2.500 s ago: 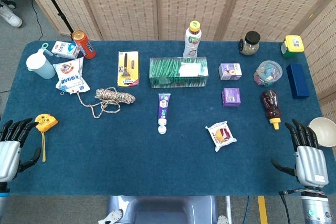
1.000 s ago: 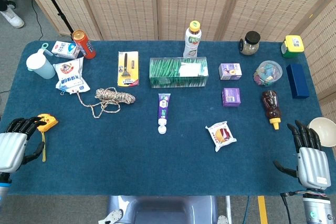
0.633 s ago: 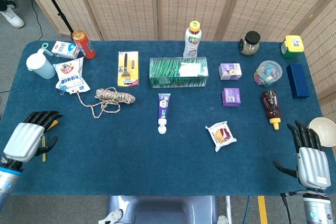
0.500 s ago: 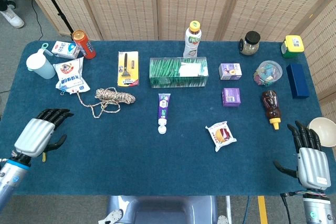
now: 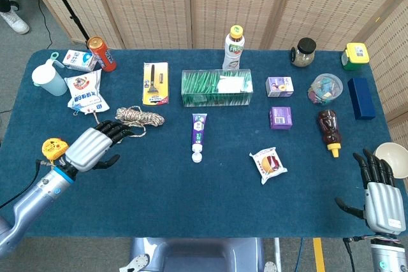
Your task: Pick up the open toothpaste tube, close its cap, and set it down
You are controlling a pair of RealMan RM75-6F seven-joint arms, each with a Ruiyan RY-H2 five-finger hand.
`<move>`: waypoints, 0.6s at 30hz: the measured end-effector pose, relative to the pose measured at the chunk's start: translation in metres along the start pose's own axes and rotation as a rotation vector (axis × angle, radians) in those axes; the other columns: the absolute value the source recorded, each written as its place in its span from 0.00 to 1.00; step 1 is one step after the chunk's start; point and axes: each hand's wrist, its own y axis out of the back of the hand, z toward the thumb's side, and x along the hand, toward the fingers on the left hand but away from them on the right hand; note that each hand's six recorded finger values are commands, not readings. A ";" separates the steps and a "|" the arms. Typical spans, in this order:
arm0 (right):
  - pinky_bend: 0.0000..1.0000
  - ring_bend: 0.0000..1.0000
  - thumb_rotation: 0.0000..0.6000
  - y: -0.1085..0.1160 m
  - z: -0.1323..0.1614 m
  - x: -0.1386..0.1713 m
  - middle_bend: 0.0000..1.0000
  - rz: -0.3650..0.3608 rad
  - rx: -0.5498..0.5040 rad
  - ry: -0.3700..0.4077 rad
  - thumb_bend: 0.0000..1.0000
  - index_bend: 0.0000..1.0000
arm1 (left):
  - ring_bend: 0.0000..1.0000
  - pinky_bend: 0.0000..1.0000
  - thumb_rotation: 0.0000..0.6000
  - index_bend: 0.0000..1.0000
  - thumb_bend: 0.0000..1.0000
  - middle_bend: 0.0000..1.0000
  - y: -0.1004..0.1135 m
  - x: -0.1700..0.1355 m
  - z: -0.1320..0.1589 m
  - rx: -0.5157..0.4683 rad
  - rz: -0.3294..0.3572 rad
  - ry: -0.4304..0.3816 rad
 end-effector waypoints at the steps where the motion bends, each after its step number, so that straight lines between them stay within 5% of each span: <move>1: 0.00 0.00 1.00 0.000 0.000 0.000 0.02 0.000 0.000 -0.001 0.00 0.09 | 0.11 0.14 1.00 0.18 0.38 0.15 -0.001 0.005 0.002 0.013 -0.008 -0.010; 18: 0.00 0.00 1.00 0.003 -0.005 0.004 0.02 -0.011 0.003 -0.021 0.00 0.09 | 0.08 0.14 1.00 0.17 0.38 0.13 -0.025 0.090 0.040 0.229 -0.020 -0.182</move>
